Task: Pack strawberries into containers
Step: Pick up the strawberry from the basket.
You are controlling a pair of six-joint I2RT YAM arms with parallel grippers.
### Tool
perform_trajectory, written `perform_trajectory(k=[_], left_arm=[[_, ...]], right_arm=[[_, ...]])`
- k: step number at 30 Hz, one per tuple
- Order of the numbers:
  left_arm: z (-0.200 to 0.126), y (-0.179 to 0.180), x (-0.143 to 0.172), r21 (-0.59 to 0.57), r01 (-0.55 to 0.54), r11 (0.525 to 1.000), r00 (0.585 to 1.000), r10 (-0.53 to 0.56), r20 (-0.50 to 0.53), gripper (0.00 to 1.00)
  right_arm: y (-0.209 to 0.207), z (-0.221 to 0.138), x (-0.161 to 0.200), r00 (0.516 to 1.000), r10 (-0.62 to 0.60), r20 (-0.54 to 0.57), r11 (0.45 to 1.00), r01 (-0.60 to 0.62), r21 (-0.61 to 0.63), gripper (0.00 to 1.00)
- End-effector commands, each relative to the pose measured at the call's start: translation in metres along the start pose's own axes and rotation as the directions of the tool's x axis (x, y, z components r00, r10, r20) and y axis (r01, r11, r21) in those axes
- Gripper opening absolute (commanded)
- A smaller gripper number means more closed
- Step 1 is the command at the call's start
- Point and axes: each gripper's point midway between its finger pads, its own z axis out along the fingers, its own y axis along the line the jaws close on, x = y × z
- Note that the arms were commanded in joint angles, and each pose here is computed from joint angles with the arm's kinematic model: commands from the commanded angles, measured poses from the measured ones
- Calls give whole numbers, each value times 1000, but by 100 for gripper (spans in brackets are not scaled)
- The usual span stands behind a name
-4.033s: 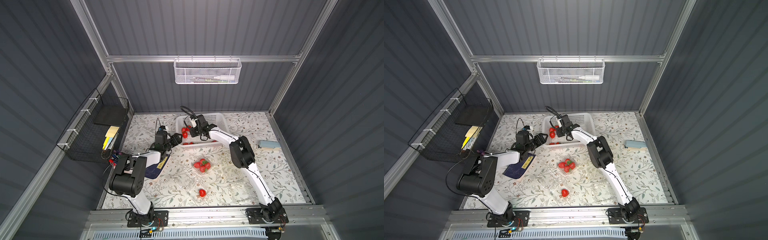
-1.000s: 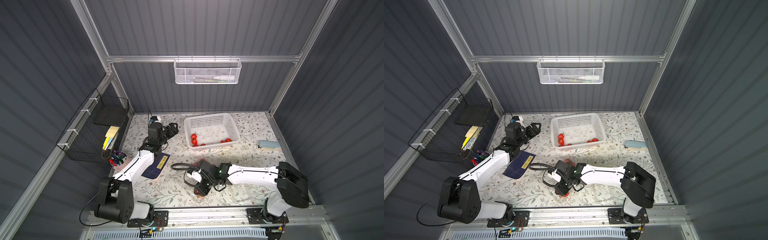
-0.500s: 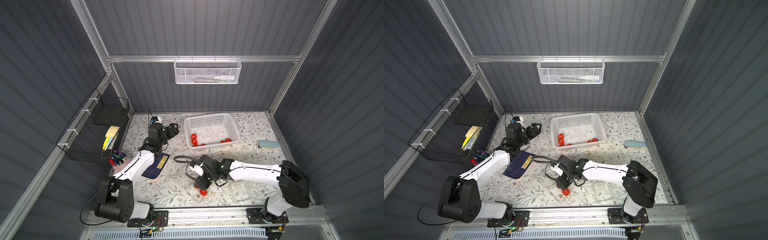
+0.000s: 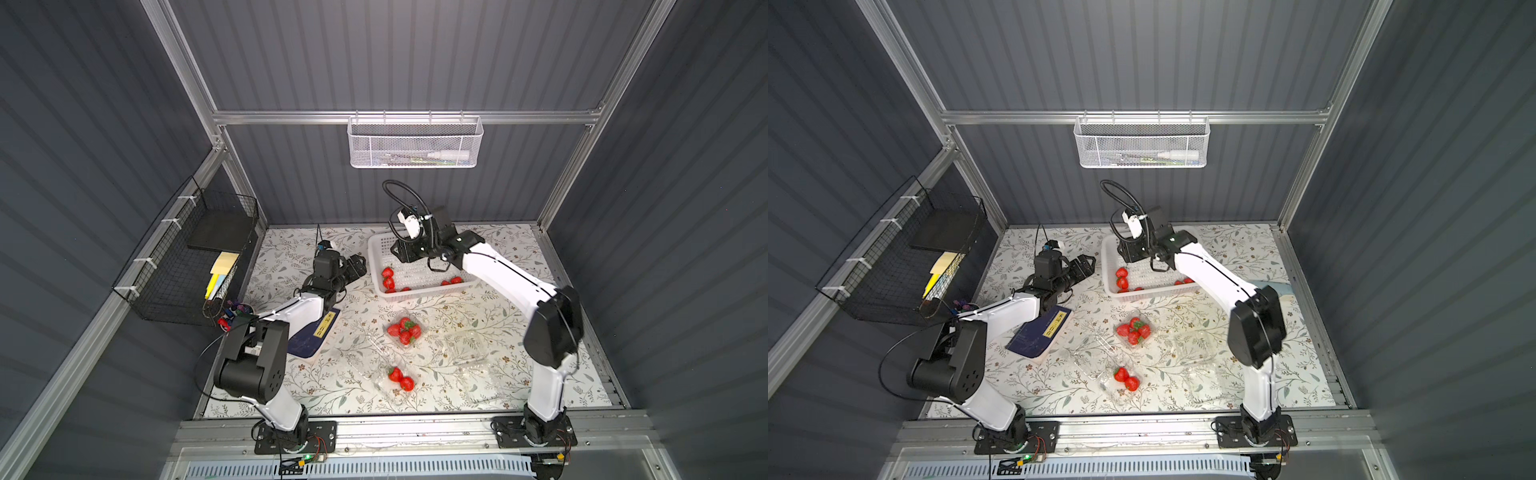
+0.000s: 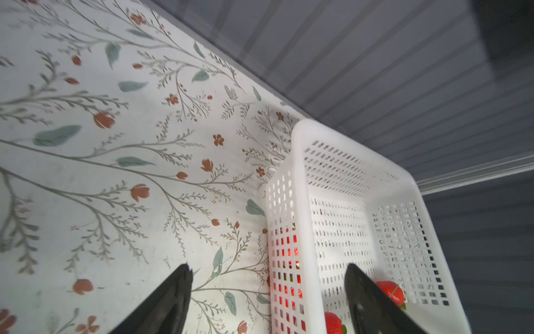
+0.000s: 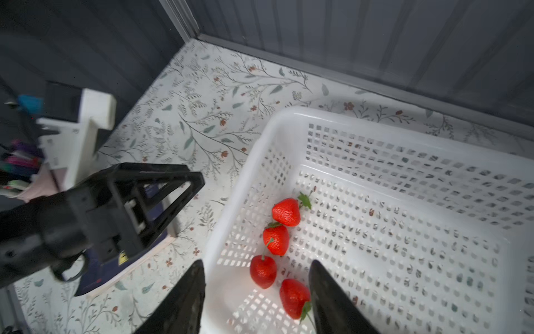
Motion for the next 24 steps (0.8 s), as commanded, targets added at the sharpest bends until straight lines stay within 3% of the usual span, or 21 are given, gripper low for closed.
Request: perform_trajectory(k=[1,6,11,24], left_arm=[[12,-24,0,71,-38,997,999,38,2,85],[27,-27,21,98,-27,995,998,32,-48,86],[36,-25,34,104,-9,995,997,16,-75,86],[49,-27,46,116,-3,993,994,16,-109,84]], right_arm=[[-32,47,58,966,33,-257,999,-21,51,57],[-49,97,76,950,43,-310,997,-22,70,58],[-44,129,80,958,67,-278,998,-68,8,63],[-47,161,81,967,156,-204,987,-161,-11,63]])
